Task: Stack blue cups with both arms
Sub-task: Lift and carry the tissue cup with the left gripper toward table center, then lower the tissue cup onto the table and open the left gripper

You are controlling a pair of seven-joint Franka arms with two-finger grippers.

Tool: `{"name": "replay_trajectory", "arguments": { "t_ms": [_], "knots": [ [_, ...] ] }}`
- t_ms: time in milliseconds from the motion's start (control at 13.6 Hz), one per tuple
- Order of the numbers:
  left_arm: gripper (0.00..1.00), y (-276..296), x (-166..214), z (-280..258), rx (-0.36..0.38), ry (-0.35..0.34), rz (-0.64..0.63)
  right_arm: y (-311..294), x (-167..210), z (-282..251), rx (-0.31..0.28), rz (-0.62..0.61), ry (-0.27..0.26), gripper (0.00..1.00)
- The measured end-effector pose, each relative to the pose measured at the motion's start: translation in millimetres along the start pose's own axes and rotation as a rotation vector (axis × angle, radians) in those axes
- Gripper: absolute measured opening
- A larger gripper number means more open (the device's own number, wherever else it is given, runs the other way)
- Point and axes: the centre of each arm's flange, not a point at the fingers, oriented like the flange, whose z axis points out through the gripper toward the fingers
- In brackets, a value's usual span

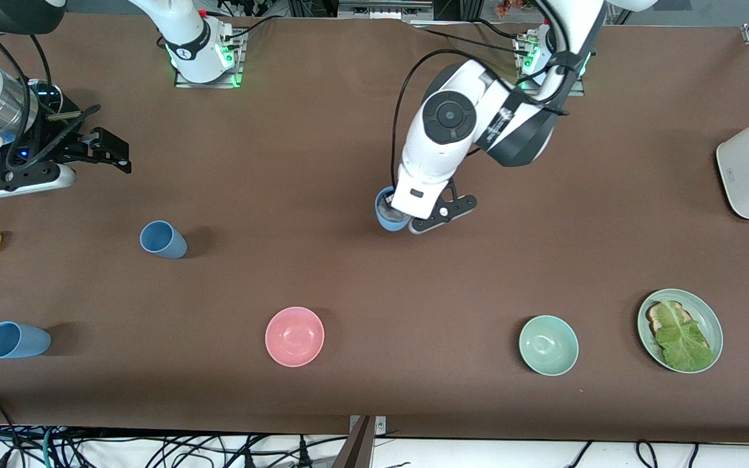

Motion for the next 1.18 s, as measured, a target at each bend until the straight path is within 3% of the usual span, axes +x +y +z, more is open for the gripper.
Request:
{"name": "replay_trajectory", "arguments": {
  "t_ms": [588, 1176],
  "knots": [
    [0.06, 33, -27, 71, -0.056, 0.028, -0.077, 4, 1, -2, 0.004, 0.003, 0.01, 1.0],
    [0.06, 32, -8, 127, -0.065, 0.05, -0.099, 28, 11, 24, 0.005, 0.041, -0.029, 1.0]
  ]
}}
